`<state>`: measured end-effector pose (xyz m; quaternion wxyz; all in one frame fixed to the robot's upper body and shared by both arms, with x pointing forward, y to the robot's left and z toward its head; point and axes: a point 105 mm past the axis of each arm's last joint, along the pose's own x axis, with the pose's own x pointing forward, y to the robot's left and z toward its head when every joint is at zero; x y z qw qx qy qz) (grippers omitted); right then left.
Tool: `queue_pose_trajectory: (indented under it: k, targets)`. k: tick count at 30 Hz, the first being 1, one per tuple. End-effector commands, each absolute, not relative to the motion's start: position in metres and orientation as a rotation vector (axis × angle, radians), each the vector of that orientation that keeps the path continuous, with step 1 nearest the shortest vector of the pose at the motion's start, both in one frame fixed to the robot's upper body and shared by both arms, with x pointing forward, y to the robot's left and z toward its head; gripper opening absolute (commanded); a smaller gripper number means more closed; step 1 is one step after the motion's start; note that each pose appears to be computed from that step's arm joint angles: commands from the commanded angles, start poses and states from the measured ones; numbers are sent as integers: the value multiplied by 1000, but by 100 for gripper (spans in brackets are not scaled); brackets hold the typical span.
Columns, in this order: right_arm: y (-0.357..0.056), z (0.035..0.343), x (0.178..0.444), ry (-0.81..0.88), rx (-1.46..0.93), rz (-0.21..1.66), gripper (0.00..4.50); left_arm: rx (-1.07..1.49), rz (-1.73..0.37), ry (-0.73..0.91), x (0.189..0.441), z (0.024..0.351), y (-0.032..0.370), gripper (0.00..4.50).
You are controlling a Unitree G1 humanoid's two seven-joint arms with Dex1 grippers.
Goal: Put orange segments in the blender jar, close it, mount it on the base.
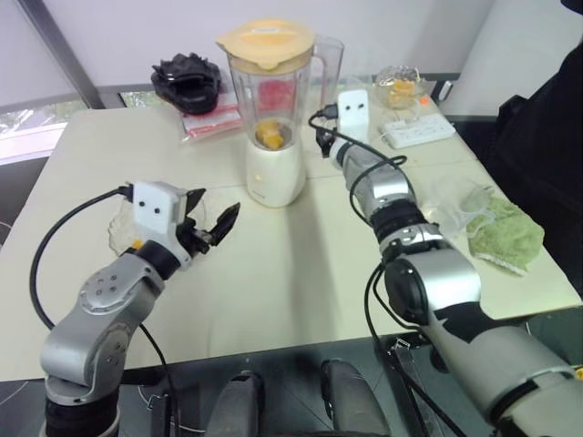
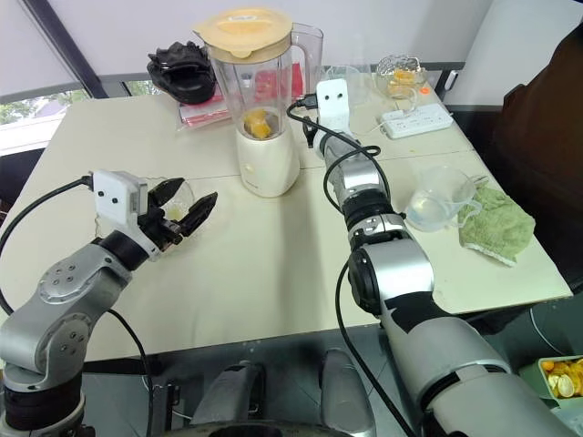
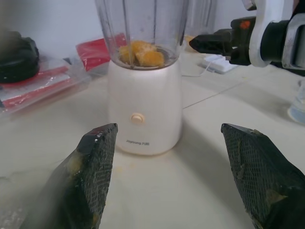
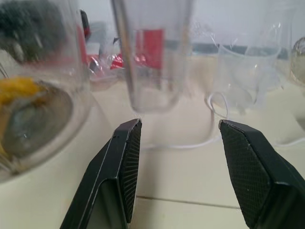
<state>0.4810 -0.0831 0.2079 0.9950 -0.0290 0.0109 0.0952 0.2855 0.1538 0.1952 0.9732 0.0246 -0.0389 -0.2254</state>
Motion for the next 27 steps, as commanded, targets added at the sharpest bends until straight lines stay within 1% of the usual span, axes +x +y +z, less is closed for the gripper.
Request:
queue_pose_trajectory:
  k: [1, 2, 3, 10, 14, 19, 23, 27]
  targets:
    - [-74, 232, 474, -62, -57, 235, 353, 49, -483, -109, 285, 202, 148, 364]
    - [-75, 231, 473, -62, -65, 231, 393, 48, -486, -109, 285, 202, 147, 364]
    - [-77, 230, 471, -62, -72, 225, 447, 47, -489, -110, 286, 202, 146, 364]
    - [-81, 225, 453, -91, -113, 268, 447, 22, -501, -107, 285, 197, 140, 364]
    - [-83, 222, 436, -103, -136, 324, 447, 19, -518, -99, 285, 194, 137, 364]
    - [-92, 229, 403, -128, -144, 478, 447, 12, -506, -122, 287, 200, 142, 364]
    - [-106, 238, 370, -161, -197, 627, 447, 21, -487, -111, 287, 198, 148, 364]
    - [-120, 233, 348, -151, -247, 710, 447, 25, -468, -107, 286, 195, 153, 364]
